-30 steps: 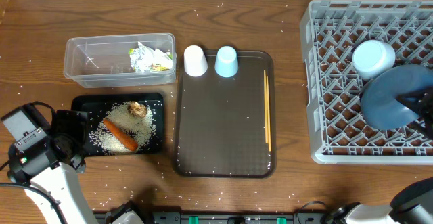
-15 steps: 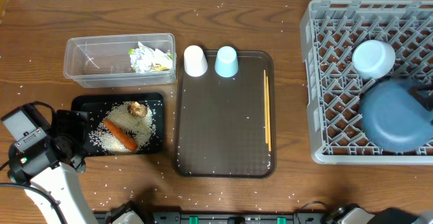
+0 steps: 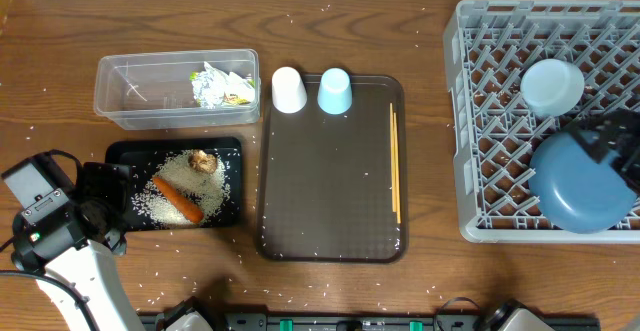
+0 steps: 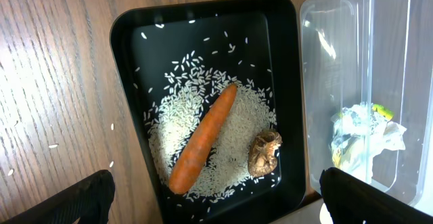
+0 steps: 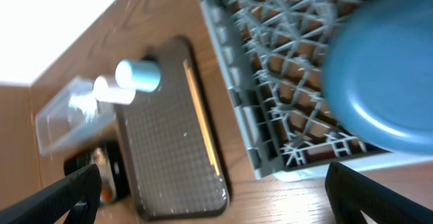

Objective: Sort waste into correct bins and load items into the dishwasher rack
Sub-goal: 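Release the blue plate and lift the right gripper out of the rack, then move the right gripper to the light blue cup and grasp it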

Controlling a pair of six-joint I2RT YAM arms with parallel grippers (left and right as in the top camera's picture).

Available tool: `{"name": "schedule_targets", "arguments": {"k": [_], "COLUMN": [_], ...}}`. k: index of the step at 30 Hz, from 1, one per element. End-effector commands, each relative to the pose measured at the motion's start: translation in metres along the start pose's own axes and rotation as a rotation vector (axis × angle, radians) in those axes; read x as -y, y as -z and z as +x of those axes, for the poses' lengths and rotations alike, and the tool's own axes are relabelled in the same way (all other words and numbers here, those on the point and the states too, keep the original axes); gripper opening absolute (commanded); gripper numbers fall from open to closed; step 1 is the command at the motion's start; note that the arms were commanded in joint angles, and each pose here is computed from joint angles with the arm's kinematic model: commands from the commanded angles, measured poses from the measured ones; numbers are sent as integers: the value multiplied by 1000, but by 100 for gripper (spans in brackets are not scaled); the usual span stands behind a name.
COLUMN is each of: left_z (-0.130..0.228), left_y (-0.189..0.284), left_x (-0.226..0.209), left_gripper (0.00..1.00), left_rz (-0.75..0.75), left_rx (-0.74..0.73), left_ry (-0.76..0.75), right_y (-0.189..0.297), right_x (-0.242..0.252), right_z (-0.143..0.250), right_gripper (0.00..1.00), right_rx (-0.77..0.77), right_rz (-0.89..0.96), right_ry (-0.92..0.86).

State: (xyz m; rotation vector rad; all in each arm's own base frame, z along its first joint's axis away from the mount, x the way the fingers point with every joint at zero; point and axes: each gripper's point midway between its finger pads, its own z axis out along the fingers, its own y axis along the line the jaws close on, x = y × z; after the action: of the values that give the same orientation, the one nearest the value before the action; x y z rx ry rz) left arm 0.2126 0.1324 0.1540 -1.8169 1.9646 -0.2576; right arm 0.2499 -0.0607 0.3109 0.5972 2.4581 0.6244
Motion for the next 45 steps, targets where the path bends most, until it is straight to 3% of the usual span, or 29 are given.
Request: {"name": "schedule_targets", "arguments": {"k": [1, 13, 20, 30, 38, 45], "left_z": [-5, -5, -5, -5, -5, -5], "left_y": [3, 3, 3, 3, 3, 3], "left_x": [0, 0, 0, 0, 0, 0], "left_gripper": [98, 98, 98, 98, 98, 98], "left_rz": [-4, -4, -4, -4, -4, -4], "left_rx": [20, 20, 20, 20, 20, 20], "left_ry": [-12, -12, -12, -12, -12, -12], "right_y": [-5, -59, -136, -222, -312, -383], "right_x": [-30, -146, -164, -226, -241, -223], "right_z": [7, 43, 62, 68, 59, 51], "right_gripper": [99, 99, 99, 99, 99, 99], "right_rx": [-27, -134, -172, -127, -72, -17], "right_rz": [-65, -292, -93, -212, -251, -183], "right_ry": [86, 497, 629, 728, 780, 800]}}
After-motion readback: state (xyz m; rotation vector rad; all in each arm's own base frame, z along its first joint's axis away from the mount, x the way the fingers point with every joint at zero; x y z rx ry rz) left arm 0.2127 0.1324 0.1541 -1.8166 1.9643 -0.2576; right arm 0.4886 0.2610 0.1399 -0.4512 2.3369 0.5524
